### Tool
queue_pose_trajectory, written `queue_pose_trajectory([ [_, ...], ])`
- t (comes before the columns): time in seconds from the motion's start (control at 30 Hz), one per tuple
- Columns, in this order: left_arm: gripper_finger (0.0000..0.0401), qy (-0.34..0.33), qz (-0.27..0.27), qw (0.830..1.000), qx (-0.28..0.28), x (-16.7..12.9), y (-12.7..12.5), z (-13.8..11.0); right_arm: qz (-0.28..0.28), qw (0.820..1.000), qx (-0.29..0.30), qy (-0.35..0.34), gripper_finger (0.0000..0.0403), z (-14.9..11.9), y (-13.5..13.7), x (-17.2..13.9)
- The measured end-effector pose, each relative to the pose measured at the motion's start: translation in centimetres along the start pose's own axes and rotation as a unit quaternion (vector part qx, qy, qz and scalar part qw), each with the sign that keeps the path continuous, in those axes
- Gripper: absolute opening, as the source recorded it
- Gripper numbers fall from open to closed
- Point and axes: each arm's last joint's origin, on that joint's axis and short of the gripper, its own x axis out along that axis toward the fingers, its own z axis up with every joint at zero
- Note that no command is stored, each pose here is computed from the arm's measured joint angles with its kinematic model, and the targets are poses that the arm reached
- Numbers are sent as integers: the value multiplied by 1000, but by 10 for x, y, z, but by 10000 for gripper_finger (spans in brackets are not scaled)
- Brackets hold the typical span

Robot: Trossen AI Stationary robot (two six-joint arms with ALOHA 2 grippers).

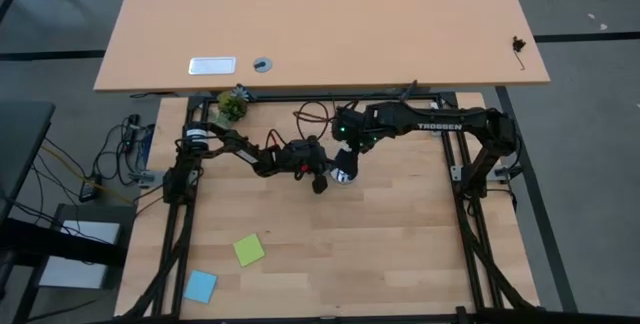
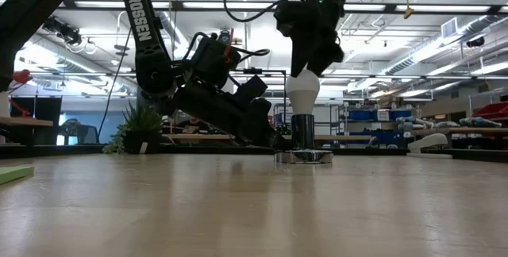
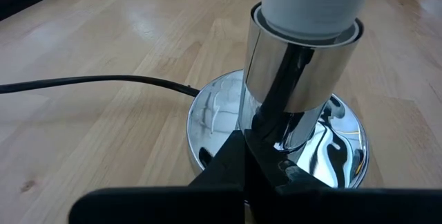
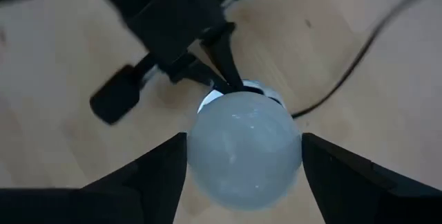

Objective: Screw lightbulb
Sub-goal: Insert the lightbulb into the lamp

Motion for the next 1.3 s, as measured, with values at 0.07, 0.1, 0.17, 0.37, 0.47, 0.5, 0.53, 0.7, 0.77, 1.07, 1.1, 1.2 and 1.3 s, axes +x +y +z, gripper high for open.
queue_pose_trajectory([
  [0.07, 0, 0, 0, 1000, 0, 0, 0, 0, -1, 999, 33, -1, 284, -1, 2, 0],
  [0.1, 0, 0, 0, 1000, -1, 0, 0, 0, 0, 999, 32, -2, 287, -1, 3, 0],
  [0.17, 0, 0, 0, 1000, -3, 0, 0, 0, 2, 1000, 21, -5, 292, -1, 4, 1],
  [0.37, 0, 0, 0, 1000, -3, 0, 0, 0, 16, 999, -31, -21, 306, 4, 8, -17],
  [0.47, 0, 0, 0, 1000, -3, 0, 0, 0, 14, 994, -109, -24, 308, 8, 9, -28],
  [0.5, 0, 0, 0, 1000, -3, 0, 0, 0, 13, 989, -144, -22, 308, 8, 9, -30],
  [0.53, 0, 0, 0, 1000, -3, 0, 0, 0, 11, 983, -180, -24, 308, 8, 9, -32],
  [0.7, 0, 0, 0, 1000, -2, 0, 0, 0, 4, 949, -316, -9, 301, 6, 8, -32],
  [0.77, 0, 0, 0, 1000, -2, 0, 0, 0, 2, 943, -334, -11, 298, 7, 6, -32],
  [1.07, 0, 0, 0, 1000, -1, 0, 0, 0, 38, 951, -308, -8, 293, 8, -10, -16],
  [1.1, 0, 0, 0, 1000, -1, 0, 0, 0, 45, 951, -307, -6, 293, 7, -11, -15],
  [1.2, 0, 0, 0, 1000, -1, 0, 0, 0, 53, 950, -306, -6, 292, 7, -10, -15],
  [1.3, 0, 0, 0, 1000, -1, 0, 0, 0, 55, 950, -308, -8, 285, 7, -9, -15],
])
